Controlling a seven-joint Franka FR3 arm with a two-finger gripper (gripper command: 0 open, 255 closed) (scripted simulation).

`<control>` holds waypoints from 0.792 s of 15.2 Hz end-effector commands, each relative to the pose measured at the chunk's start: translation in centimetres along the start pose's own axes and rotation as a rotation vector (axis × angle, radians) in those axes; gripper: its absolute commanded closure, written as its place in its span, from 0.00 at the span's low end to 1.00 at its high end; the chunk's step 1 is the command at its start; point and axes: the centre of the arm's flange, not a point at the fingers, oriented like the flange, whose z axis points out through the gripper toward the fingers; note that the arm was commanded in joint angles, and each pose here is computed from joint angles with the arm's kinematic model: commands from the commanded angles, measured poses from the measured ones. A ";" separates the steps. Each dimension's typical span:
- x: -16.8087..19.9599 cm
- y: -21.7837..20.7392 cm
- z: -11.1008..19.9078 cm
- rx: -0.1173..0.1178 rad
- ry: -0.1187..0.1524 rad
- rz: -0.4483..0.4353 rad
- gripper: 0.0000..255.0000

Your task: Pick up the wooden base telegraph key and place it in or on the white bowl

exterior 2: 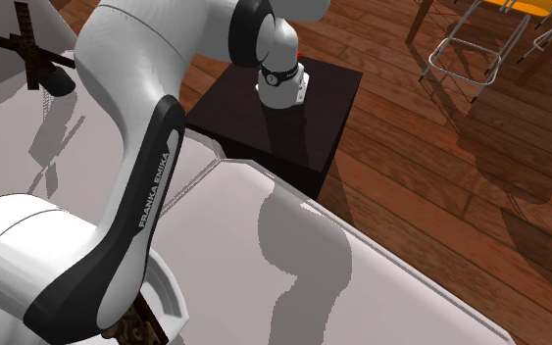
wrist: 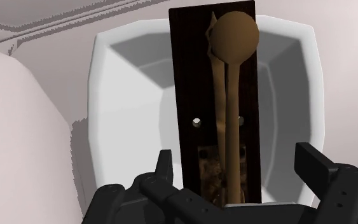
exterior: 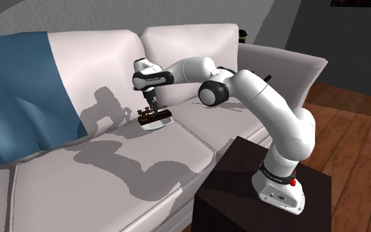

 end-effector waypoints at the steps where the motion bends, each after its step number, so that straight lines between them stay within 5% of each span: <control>1: 0.0 0.0 0.0 0.000 0.000 0.000 0.00; 5: 0.0 0.0 -5.0 0.000 0.000 0.000 0.00; 12: 0.0 0.0 -5.0 0.000 0.000 0.000 0.00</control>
